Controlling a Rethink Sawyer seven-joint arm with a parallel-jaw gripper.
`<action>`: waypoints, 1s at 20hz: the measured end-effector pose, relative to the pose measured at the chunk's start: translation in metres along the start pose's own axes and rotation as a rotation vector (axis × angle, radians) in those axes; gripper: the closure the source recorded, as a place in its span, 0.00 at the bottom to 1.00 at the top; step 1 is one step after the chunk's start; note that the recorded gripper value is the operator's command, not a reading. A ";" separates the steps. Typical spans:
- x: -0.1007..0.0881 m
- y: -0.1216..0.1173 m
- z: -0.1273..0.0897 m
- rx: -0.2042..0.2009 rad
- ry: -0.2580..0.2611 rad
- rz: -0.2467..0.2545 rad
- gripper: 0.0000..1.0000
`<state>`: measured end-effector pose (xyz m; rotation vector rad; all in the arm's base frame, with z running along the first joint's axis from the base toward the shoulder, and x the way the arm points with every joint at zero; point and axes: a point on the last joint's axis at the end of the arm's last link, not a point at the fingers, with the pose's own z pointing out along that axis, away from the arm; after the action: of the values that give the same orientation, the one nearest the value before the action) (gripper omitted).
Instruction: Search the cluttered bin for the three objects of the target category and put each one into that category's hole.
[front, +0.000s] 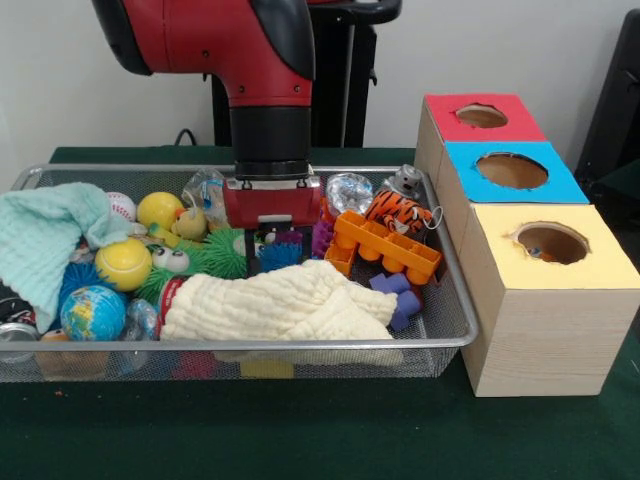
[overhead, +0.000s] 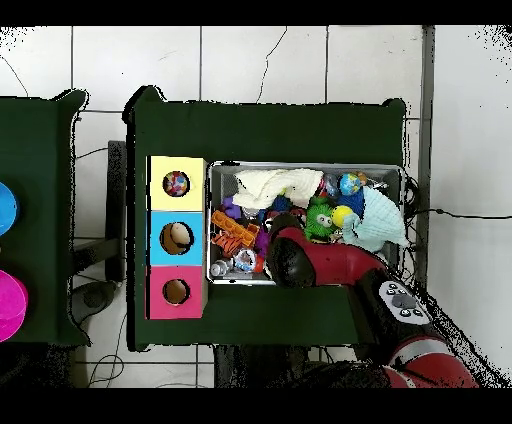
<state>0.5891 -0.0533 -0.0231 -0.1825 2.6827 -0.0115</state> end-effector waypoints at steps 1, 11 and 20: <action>-0.002 0.003 -0.002 -0.002 0.010 -0.009 0.00; -0.016 0.016 -0.027 -0.002 0.174 -0.046 0.00; -0.053 0.007 -0.043 0.036 0.166 -0.074 0.00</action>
<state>0.6166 -0.0400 0.0387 -0.2806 2.8374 -0.1024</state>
